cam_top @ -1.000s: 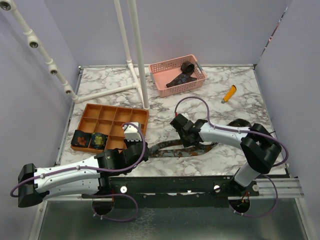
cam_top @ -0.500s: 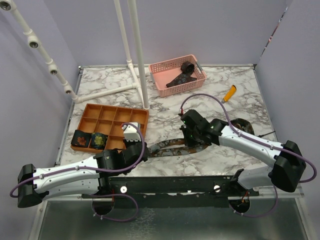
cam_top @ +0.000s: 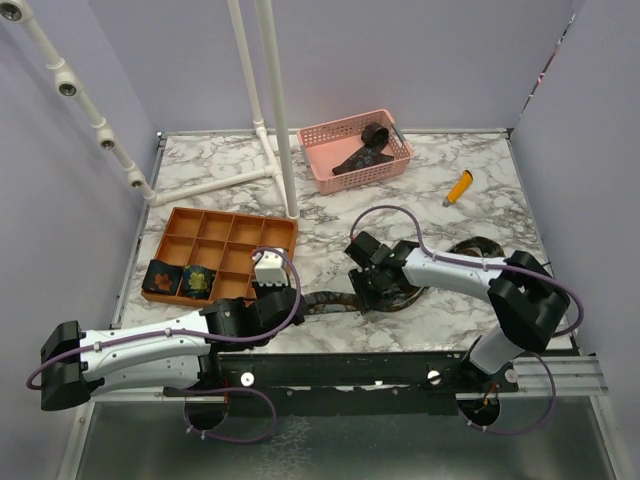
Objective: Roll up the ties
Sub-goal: Flatten out the tie at the center of the board.
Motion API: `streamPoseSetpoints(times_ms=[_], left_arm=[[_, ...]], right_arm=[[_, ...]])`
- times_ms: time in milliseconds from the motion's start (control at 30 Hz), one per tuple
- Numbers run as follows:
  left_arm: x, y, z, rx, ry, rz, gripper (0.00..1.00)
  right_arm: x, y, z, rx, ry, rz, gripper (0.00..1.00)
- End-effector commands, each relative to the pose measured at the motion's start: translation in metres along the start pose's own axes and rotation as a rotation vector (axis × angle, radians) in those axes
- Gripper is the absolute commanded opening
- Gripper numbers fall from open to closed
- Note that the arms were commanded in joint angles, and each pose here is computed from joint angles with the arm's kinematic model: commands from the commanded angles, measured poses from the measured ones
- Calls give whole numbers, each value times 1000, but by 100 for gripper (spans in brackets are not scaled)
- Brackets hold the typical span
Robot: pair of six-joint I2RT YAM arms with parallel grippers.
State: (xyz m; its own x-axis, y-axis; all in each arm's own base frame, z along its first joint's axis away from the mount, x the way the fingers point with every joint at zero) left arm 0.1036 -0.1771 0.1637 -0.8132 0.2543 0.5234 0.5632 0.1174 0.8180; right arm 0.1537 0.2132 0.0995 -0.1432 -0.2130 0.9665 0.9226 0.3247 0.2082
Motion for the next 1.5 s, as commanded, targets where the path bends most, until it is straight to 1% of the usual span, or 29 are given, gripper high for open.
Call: streamPoseSetpoints(times_ms=[0, 33, 100, 167, 267, 333, 433, 500, 567, 667, 800, 900, 1000, 1100, 1167, 1267, 1333, 1400, 1467], left_arm=[[-4, -8, 0, -17, 0, 38, 8], [-4, -8, 0, -19, 0, 36, 8], [-6, -8, -3, -29, -7, 33, 8], [-8, -8, -6, -33, -23, 28, 8], [-13, -11, -18, -33, -78, 34, 8], [-19, -15, -29, -41, -117, 52, 8], [-30, -22, -47, -72, -154, 85, 6], [-41, -30, -58, -114, -158, 116, 5], [-48, -34, -67, -151, -166, 143, 3], [-50, -38, -75, -179, -188, 180, 2], [-45, -38, -69, -145, -195, 179, 2], [-40, -36, -61, -113, -199, 161, 2], [-34, -35, -56, -82, -205, 153, 2], [-33, -36, -53, -60, -203, 155, 2], [-34, -38, -52, -62, -197, 162, 2], [-36, -41, -54, -75, -193, 176, 2], [-37, -41, -55, -80, -192, 183, 2], [-39, -42, -57, -91, -189, 184, 2], [-42, -42, -59, -108, -182, 183, 2]], right_arm=[[22, 24, 7, -52, -17, -167, 54], [32, 23, 4, -65, -34, -196, 59], [51, 21, -8, -109, -82, -253, 64], [70, 20, -30, -198, -124, -316, 64], [93, 16, -82, -416, -157, -418, 64], [97, 12, -117, -562, -178, -474, 63], [94, 11, -156, -737, -189, -544, 58], [88, 18, -170, -831, -162, -554, 49], [79, 28, -178, -893, -148, -554, 41], [67, 45, -188, -962, -154, -546, 37], [57, 70, -204, -997, -184, -573, 30], [46, 88, -219, -1011, -219, -531, 28], [34, 104, -229, -1023, -243, -508, 28], [23, 120, -237, -1036, -246, -490, 34], [13, 131, -245, -1044, -263, -460, 35], [-4, 142, -258, -1038, -300, -397, 36], [-19, 144, -265, -1020, -320, -340, 39], [-28, 148, -269, -975, -298, -295, 48], [-32, 150, -274, -948, -321, -239, 56]])
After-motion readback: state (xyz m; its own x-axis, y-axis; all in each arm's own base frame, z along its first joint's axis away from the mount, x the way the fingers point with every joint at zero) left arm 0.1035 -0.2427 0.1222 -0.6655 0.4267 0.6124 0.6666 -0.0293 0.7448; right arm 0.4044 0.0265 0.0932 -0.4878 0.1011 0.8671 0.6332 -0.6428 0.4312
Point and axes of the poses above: each gripper's point midway between its finger pads, its own x axis back along the fingers, its own z axis along the line the jaws close on, y = z × x, the point moved 8 cm from there along x, back along the fingers, and after that the axes turned 3 degrees about -x, right-handed, at the moved point
